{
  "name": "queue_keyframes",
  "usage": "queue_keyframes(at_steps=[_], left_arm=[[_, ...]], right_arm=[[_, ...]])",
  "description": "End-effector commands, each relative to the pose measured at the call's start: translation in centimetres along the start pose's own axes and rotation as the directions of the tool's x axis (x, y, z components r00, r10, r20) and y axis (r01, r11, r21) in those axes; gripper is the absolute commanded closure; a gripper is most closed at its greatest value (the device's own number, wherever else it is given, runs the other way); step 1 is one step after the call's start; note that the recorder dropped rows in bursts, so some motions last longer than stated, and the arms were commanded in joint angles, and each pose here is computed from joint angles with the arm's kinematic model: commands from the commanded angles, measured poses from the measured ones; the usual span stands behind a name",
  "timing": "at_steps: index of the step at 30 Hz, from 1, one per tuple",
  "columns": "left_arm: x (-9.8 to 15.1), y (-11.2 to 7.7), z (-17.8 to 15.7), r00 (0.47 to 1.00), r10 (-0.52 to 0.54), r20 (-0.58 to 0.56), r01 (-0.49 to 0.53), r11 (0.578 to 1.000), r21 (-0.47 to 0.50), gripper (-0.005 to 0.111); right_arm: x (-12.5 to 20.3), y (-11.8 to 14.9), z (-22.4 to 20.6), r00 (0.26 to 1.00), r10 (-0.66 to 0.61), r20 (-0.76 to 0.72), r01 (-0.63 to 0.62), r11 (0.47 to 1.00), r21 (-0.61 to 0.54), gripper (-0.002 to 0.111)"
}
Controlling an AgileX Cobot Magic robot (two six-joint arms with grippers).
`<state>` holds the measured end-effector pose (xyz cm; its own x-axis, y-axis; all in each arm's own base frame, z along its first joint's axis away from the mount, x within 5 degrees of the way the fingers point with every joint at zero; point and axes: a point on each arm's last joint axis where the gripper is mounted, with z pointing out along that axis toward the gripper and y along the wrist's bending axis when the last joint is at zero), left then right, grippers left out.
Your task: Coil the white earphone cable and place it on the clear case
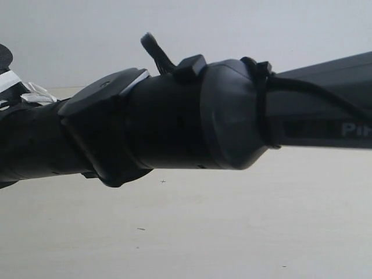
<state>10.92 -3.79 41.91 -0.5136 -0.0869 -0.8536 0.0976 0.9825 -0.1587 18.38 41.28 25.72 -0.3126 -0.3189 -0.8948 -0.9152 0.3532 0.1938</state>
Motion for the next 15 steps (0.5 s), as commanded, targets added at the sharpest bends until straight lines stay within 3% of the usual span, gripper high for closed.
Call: queue_keyframes(at_steps=[1, 8, 15], left_arm=[[0.1, 0.3, 0.1, 0.999, 0.033, -0.008, -0.033, 0.999, -0.028, 0.107], [0.3, 1.3, 0.0, 0.997, 0.067, -0.039, -0.072, 0.988, -0.136, 0.107], [0.2, 1.5, -0.1, 0.996, 0.080, -0.034, -0.085, 0.983, -0.162, 0.107]], right_arm=[[-0.3, 0.1, 0.0, 1.000, -0.015, 0.008, 0.015, 1.000, 0.001, 0.012], [-0.8, 0.4, -0.5, 1.000, -0.007, 0.023, 0.008, 1.000, -0.013, 0.012], [-1.7, 0.7, -1.4, 0.999, -0.011, 0.049, 0.012, 1.000, -0.021, 0.012]])
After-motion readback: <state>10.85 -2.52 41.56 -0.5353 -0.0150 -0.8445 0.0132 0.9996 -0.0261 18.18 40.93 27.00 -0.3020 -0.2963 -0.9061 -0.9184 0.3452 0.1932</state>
